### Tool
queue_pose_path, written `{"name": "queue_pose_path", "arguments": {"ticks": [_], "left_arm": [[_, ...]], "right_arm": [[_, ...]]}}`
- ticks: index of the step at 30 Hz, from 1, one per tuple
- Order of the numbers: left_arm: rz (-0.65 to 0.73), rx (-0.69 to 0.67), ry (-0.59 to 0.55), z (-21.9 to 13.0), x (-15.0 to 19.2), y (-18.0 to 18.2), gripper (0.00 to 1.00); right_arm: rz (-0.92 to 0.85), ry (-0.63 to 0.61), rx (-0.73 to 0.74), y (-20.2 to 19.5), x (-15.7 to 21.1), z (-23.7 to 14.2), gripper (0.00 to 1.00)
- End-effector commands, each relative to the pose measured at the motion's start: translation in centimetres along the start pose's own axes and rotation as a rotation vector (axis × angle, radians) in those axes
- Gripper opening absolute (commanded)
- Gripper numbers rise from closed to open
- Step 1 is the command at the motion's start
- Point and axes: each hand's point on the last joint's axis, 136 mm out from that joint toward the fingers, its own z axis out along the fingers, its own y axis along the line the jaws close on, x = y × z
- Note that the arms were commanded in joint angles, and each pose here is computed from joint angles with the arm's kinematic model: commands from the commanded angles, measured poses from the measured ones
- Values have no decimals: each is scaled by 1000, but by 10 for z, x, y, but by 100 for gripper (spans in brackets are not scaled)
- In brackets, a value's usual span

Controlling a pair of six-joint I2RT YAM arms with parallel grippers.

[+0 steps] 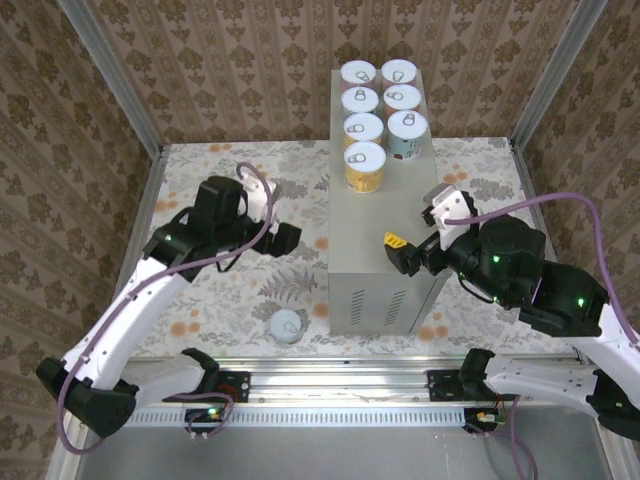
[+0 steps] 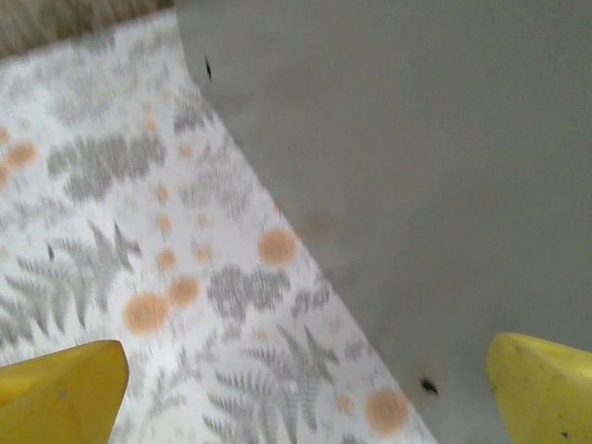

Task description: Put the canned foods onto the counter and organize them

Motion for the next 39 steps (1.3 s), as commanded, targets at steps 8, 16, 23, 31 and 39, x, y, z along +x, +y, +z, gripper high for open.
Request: {"name": "queue_pose_path", "arguments": {"ticks": [8, 16, 23, 31, 39], "left_arm": [[-238, -30, 304, 26, 142, -16, 100], [-179, -80, 434, 39, 200, -30, 100], [-143, -114, 537, 46, 239, -33, 100], [-140, -133, 548, 56, 258, -35, 100], [-117, -195, 517, 63, 256, -28, 92]], "right_arm": [[-79, 214, -395, 77, 22, 18, 100], [-110, 238, -532, 108, 32, 16, 100], [-166, 282, -618, 131, 38, 8, 100], [-196, 280, -633, 141, 41, 3, 100], [-189, 269, -623, 140, 42, -1, 100]]}}
